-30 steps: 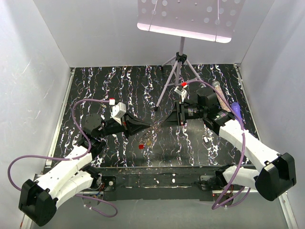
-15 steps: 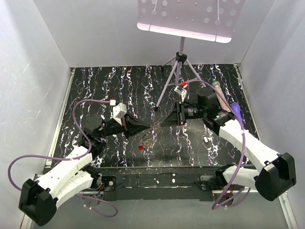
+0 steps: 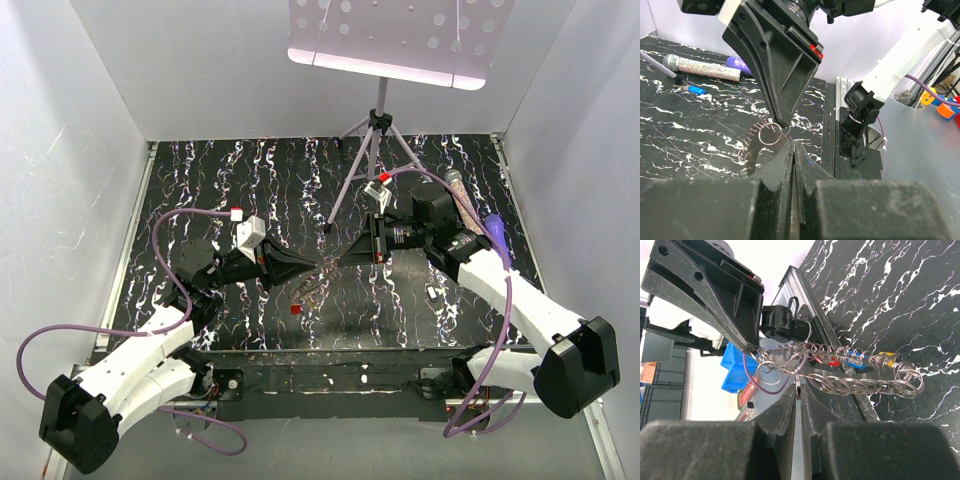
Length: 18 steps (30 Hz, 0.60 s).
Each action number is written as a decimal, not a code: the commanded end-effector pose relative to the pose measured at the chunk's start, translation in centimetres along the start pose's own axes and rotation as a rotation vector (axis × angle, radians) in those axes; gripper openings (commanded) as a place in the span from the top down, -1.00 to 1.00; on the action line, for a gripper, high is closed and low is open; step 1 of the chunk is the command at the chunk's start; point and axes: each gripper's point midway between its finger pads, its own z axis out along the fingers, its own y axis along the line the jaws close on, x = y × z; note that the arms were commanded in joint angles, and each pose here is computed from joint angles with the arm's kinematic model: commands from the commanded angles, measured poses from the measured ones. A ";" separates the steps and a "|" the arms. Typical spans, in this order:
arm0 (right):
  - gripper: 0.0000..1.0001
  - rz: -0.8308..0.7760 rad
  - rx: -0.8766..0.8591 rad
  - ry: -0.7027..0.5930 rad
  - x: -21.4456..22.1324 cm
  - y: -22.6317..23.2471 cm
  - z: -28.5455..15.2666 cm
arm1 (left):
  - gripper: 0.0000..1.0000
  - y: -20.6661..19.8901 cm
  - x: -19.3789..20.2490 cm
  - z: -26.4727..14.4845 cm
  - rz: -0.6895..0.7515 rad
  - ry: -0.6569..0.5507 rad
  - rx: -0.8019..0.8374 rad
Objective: Put the keys on the keyring
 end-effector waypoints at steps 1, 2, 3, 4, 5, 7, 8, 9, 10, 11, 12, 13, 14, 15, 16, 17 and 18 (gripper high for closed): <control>0.78 -0.033 -0.006 -0.012 -0.5 0.4 -0.1 | 1.00 -0.2 -0.9 0.0 0.034 -0.031 0.014; 0.84 -0.037 -0.008 -0.012 -0.6 0.5 -0.1 | 1.00 -0.3 -0.9 0.0 0.034 -0.031 0.017; 0.90 -0.040 -0.009 -0.013 -0.7 0.5 -0.1 | 1.00 -0.3 -0.9 0.0 0.032 -0.031 0.017; 0.96 -0.043 -0.013 -0.011 -0.7 0.6 -0.1 | 1.00 -0.3 -0.9 0.0 0.032 -0.031 0.018; 0.97 -0.054 -0.018 -0.013 -0.9 0.8 -0.1 | 1.00 -0.3 -0.8 0.0 0.031 -0.029 0.019; 0.97 -0.072 -0.009 -0.019 -1.2 1.0 -0.2 | 1.00 -0.4 -0.6 0.0 0.027 -0.027 0.023; 0.97 -0.091 -0.006 -0.025 -1.6 1.2 -0.3 | 1.00 -0.4 -0.5 0.0 0.021 -0.025 0.025; 0.97 -0.107 0.004 -0.030 -1.8 1.2 -0.3 | 1.00 -0.4 -0.4 0.0 0.013 -0.021 0.028; 0.97 -0.122 0.015 -0.033 -2.1 1.2 -0.4 | 1.00 -0.3 -0.2 0.1 0.007 -0.017 0.030; 0.97 -0.141 0.022 -0.040 -2.5 1.3 -0.4 | 1.00 -0.3 -0.2 0.1 0.001 -0.016 0.033; 0.97 -0.152 0.032 -0.041 -2.6 1.3 -0.5 | 1.00 -0.3 0.0 0.2 -0.009 -0.012 0.040; 0.97 -0.174 0.039 -0.043 -2.8 1.3 -0.5 | 1.00 -0.2 0.2 0.3 -0.020 -0.006 0.043; 0.97 -0.186 0.050 -0.046 -3.1 1.2 -0.5 | 1.00 -0.2 0.2 0.4 -0.026 -0.007 0.046; 0.97 -0.192 0.057 -0.041 -3.1 1.0 -0.5 | 1.00 -0.1 0.4 0.5 -0.038 -0.002 0.050; 0.97 -0.201 0.066 -0.036 -3.1 0.9 -0.5 | 1.00 0.0 0.4 0.6 -0.043 -0.003 0.050; 0.97 -0.206 0.079 -0.033 -3.1 0.7 -0.4 | 1.00 0.1 0.6 0.7 -0.050 0.000 0.051; 0.97 -0.214 0.087 -0.026 -3.0 0.5 -0.4 | 1.00 0.2 0.7 0.7 -0.059 -0.001 0.050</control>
